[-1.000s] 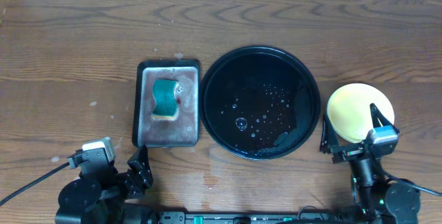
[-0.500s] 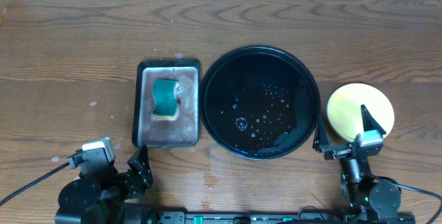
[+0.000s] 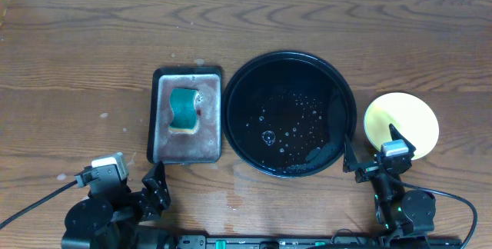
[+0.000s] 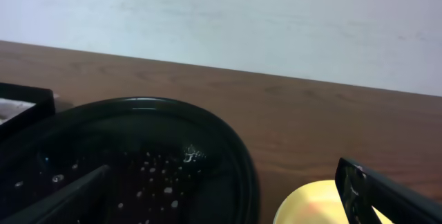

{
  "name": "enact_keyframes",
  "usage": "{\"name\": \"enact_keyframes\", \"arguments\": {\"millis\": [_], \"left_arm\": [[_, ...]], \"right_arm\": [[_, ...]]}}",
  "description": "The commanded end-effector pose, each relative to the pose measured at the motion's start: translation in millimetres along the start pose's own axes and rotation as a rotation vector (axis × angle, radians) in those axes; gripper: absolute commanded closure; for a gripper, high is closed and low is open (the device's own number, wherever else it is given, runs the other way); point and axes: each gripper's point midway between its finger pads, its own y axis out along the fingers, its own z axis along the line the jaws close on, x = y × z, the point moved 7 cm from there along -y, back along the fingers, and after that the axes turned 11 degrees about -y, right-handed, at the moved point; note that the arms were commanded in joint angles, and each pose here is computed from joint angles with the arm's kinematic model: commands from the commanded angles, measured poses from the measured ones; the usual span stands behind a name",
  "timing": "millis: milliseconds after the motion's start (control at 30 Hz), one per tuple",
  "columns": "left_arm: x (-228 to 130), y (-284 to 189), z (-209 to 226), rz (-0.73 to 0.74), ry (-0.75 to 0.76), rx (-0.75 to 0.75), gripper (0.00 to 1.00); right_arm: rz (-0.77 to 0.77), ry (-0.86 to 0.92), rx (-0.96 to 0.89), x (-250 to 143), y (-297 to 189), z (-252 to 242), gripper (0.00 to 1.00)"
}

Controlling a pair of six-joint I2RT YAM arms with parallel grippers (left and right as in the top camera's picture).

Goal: Clean dirty plates on tray and stack at the side

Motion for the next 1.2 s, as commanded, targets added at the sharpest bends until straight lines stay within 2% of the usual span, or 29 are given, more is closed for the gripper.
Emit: {"name": "enact_keyframes", "arguments": {"millis": [0,667,833,1033,1167], "left_arm": [[-1.4,1.6,1.8,0.002,0.009,0.011,0.23],[-1.4,1.6,1.8,0.002,0.009,0.011,0.23],[-1.3,2.2,7.3,-0.009,0.029,0.059,0.23],[-14.9,25.0,21.8,0.01,-0.002,0.13,0.23],[-25.4,48.5,30.7,-0.039,-0.014,0.121,0.23]], "right_arm": [[-0.005,-0.015,0.017,0.4,-0.2,2.5,0.01],[-0.005,-0.015,0.017,0.4,-0.2,2.5,0.01],[-0.005,-0.015,0.017,0.4,-0.2,2.5,0.01],[-0.005,-0.015,0.017,0.4,-0.2,2.5,0.01],[-0.005,-0.015,0.017,0.4,-0.2,2.5,0.01]]}}
